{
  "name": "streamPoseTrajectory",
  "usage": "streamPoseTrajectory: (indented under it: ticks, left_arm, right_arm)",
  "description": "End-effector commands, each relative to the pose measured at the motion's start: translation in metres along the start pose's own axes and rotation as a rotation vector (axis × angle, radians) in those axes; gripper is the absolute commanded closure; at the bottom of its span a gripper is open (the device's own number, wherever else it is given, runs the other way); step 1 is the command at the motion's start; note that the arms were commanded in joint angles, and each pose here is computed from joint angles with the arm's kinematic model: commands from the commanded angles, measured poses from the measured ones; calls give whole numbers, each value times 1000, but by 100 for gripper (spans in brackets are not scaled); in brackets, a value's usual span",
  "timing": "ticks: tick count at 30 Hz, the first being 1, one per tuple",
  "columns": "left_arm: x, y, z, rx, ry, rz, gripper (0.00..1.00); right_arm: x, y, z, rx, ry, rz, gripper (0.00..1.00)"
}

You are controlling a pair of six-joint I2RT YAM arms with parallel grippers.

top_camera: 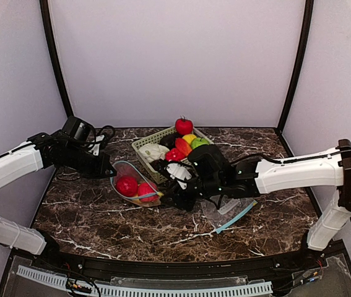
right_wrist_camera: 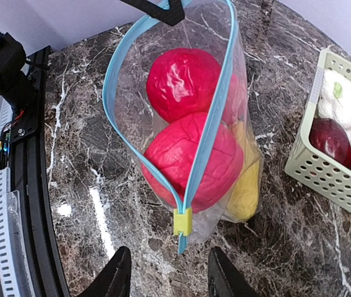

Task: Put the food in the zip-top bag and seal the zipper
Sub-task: Pass from the left arm to the right

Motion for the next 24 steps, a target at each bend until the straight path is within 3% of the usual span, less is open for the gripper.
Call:
streamPoseTrajectory:
  ticks: [1,9,18,24]
  left_arm:
    - [-2,-4,-1,-10,5,0,99]
    - [-2,-4,-1,-9,5,-3,99]
    - [-1,-3,-2,-6,9,-12,99]
    - [7,-9,-2,-25,37,-86,99]
  right_arm:
    - [-2,13,-6,-8,-39,54,63]
    - [-2,23,-3,15,-70,64,70]
    - [-3,26,-5,11,-82,77,99]
    - [3,16,-14,-26,-97,37,100]
Point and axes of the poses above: each gripper's point midway between its finger pads, its own y axis out along the fingers, its own x axis along the line the jaws close on, z = x × y, the point moved 5 cm from there along -y, back along the fingers, and after that the axes turned 7 degrees about -y, right-handed, at the moved point
